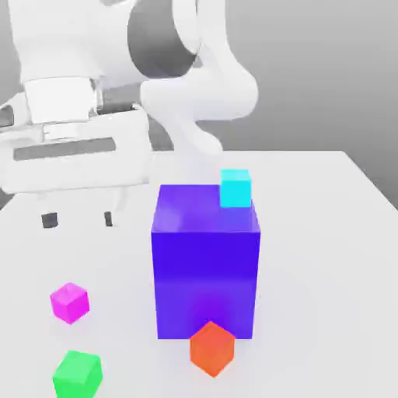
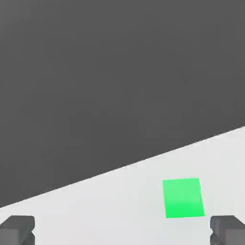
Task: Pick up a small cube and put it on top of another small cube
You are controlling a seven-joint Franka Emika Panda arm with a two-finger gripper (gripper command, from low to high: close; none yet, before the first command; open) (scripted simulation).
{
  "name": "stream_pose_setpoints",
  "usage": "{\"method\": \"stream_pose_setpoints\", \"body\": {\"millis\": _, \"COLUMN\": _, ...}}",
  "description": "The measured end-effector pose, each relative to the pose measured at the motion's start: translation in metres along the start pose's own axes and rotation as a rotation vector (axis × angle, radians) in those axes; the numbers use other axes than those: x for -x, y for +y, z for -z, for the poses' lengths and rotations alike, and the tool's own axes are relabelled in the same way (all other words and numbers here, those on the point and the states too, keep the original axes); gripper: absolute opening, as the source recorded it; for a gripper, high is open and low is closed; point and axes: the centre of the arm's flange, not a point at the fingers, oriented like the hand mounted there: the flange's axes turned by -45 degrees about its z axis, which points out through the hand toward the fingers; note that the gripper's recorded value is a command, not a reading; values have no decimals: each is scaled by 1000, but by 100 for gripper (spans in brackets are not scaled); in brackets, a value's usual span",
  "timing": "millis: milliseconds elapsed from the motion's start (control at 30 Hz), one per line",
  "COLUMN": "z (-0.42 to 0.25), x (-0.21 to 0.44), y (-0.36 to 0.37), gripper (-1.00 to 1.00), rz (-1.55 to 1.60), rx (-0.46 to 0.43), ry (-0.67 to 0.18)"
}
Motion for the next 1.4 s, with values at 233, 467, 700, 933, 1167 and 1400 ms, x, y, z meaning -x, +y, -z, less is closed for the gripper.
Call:
{"method": "stream_pose_setpoints", "body": {"millis": 233, "z": -84, "x": 78, "y": 106, "gripper": 0, "rz": -190, "rx": 167, "ry": -158}}
{"method": "stream_pose_setpoints", "body": {"millis": 467, "z": -122, "x": 93, "y": 124, "gripper": 0, "rz": -194, "rx": 207, "ry": -174}}
{"method": "stream_pose_setpoints", "body": {"millis": 700, "z": -158, "x": 105, "y": 128, "gripper": -100, "rz": -200, "rx": 201, "ry": -183}}
{"method": "stream_pose_setpoints", "body": {"millis": 933, "z": -153, "x": 103, "y": 128, "gripper": -100, "rz": -199, "rx": 202, "ry": -182}}
{"method": "stream_pose_setpoints", "body": {"millis": 1167, "z": -113, "x": 92, "y": 122, "gripper": -100, "rz": -195, "rx": 206, "ry": -176}}
{"method": "stream_pose_setpoints", "body": {"millis": 1400, "z": -95, "x": 50, "y": 88, "gripper": -100, "rz": -29, "rx": 180, "ry": -198}}
